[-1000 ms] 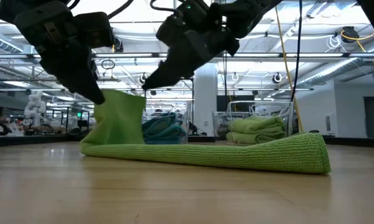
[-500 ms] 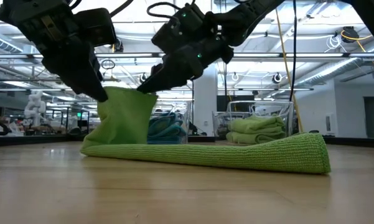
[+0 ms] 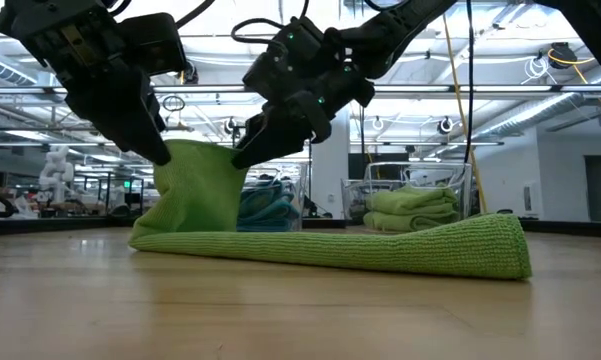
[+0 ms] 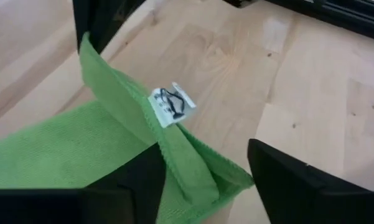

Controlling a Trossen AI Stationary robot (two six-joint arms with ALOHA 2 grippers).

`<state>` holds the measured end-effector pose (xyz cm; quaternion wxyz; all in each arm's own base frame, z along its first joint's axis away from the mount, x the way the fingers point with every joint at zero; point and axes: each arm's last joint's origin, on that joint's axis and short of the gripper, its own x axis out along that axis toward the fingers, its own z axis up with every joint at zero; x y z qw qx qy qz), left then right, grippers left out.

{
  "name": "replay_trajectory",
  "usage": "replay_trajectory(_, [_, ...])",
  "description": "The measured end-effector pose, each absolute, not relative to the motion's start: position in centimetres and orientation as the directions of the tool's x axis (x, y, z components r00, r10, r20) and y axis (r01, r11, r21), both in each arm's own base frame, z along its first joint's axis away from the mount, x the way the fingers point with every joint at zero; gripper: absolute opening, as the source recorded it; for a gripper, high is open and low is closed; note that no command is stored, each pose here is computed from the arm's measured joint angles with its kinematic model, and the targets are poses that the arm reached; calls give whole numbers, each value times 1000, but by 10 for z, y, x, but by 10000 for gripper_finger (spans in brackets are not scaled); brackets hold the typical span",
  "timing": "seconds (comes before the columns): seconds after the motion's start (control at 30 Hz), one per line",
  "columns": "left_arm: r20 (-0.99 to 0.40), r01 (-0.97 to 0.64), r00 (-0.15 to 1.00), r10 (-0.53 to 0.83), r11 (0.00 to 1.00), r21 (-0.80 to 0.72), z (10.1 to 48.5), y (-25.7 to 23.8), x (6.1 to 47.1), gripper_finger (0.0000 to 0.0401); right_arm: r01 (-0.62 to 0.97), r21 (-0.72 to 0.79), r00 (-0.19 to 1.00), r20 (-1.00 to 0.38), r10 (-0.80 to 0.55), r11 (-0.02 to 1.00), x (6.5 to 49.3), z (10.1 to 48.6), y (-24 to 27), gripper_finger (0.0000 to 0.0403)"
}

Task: Fold microfiber towels
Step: Fold the green microfiber towel

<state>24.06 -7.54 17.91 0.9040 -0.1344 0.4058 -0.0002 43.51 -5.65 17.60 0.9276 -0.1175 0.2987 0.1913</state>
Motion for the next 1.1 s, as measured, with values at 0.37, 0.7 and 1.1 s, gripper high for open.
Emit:
replay_trajectory(0.37, [-735, -110, 669, -108, 964, -243, 179, -75, 240, 2, -438, -118, 733, -621, 278, 891, 438, 164, -54, 91])
replay_trajectory(0.7, [-751, -184, 656, -73, 950, -253, 185, -72, 233, 1, -387, -117, 682, -704, 199, 915, 415, 197, -53, 7])
replay_trajectory(1.1, [-551, -280, 816, 174, 953, -113, 260, -31, 229, 1, -137, 89, 625, -765, 156, 987, 341, 289, -44, 2])
